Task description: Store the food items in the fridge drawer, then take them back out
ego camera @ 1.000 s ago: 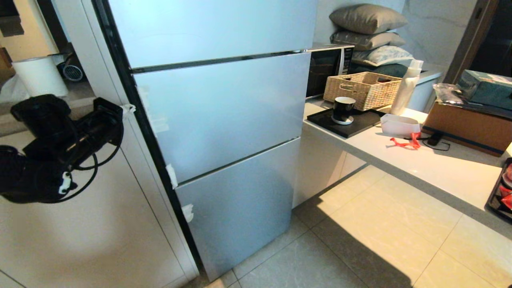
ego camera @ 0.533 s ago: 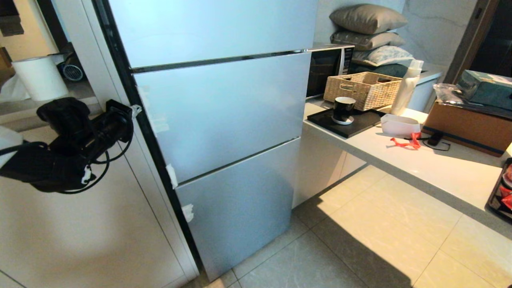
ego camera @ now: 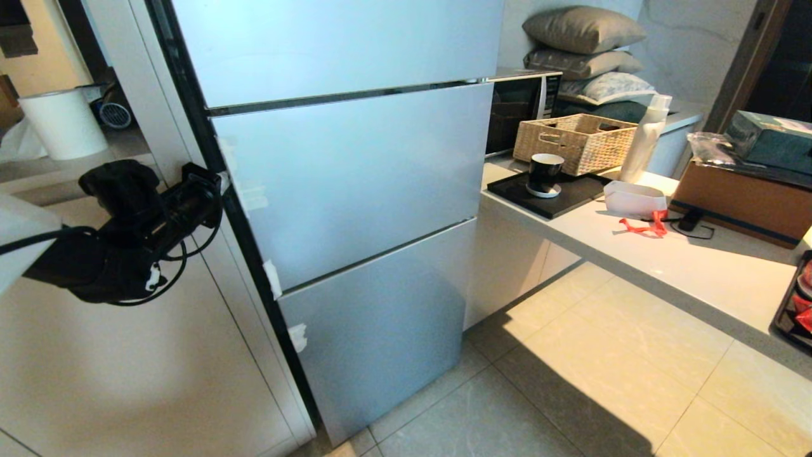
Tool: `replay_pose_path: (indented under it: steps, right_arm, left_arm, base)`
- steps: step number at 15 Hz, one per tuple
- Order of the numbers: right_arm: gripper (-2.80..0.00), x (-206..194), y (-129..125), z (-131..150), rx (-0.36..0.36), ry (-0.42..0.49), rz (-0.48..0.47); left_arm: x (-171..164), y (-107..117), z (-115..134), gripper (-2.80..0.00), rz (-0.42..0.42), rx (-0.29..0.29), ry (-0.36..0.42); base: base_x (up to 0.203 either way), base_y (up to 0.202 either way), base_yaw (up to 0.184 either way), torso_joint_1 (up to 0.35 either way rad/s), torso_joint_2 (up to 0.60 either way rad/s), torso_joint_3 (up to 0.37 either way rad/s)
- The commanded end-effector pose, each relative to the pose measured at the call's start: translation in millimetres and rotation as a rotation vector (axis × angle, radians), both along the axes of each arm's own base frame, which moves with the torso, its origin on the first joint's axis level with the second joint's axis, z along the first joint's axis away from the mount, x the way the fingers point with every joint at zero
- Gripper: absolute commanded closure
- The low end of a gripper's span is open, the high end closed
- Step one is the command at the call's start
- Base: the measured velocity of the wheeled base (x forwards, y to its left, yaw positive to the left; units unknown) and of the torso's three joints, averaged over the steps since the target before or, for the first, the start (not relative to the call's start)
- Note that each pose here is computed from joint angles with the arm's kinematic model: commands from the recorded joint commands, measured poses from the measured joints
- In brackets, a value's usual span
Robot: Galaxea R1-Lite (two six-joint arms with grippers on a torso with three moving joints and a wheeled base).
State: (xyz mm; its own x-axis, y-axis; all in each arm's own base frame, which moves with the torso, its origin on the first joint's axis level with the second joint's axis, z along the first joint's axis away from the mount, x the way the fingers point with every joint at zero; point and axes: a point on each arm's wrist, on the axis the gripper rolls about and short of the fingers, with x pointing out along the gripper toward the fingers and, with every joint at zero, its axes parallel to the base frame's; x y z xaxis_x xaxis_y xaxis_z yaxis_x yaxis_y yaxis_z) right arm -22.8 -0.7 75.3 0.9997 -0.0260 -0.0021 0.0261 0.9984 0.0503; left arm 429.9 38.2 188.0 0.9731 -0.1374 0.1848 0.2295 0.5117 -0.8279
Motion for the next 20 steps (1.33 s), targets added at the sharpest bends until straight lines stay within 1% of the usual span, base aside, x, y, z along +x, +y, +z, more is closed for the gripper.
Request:
replay_pose_path:
  steps: [1,2,5,8,11,15,20]
  right_arm:
    - [0.0,0.1,0.0,0.0,0.0,0.001,-0.001]
    - [0.0,0.1,0.0,0.0,0.0,0.001,0.0]
    - [0.0,0.1,0.0,0.0,0.0,0.001,0.0]
    - [0.0,0.1,0.0,0.0,0.0,0.001,-0.002]
    - [0.0,0.1,0.0,0.0,0.0,0.001,-0.001]
    - [0.0,0.1,0.0,0.0,0.0,0.001,-0.001]
    - [0.0,0.1,0.0,0.0,0.0,0.001,0.0]
  left_arm:
    - [-3.7,-6.5,5.3,0.0,-0.018,-0.004,-0.012]
    - [-6.3,-8.3,4.8,0.0,-0.031,-0.002,-0.005]
    - [-16.6,-11.4,6.1,0.0,-0.117,0.013,0.007]
    - [-18.0,-13.0,1.6,0.0,-0.161,0.019,0.024]
    - [-16.7,-14.4,-2.1,0.0,-0.175,0.019,0.034]
    - [-16.9,-20.6,-3.1,0.0,-0.219,0.024,0.039]
    - [-24.2,-27.0,-5.9,0.0,-0.247,0.023,0.06]
  base:
    - [0.0,0.0,0.0,0.0,0.0,0.0]
    - [0.0,0.0,0.0,0.0,0.0,0.0]
    - [0.0,0.0,0.0,0.0,0.0,0.0]
    - [0.0,0.0,0.0,0.0,0.0,0.0]
    - [0.0,0.0,0.0,0.0,0.0,0.0]
    - [0.0,0.0,0.0,0.0,0.0,0.0]
    - [0.0,0.0,0.0,0.0,0.0,0.0]
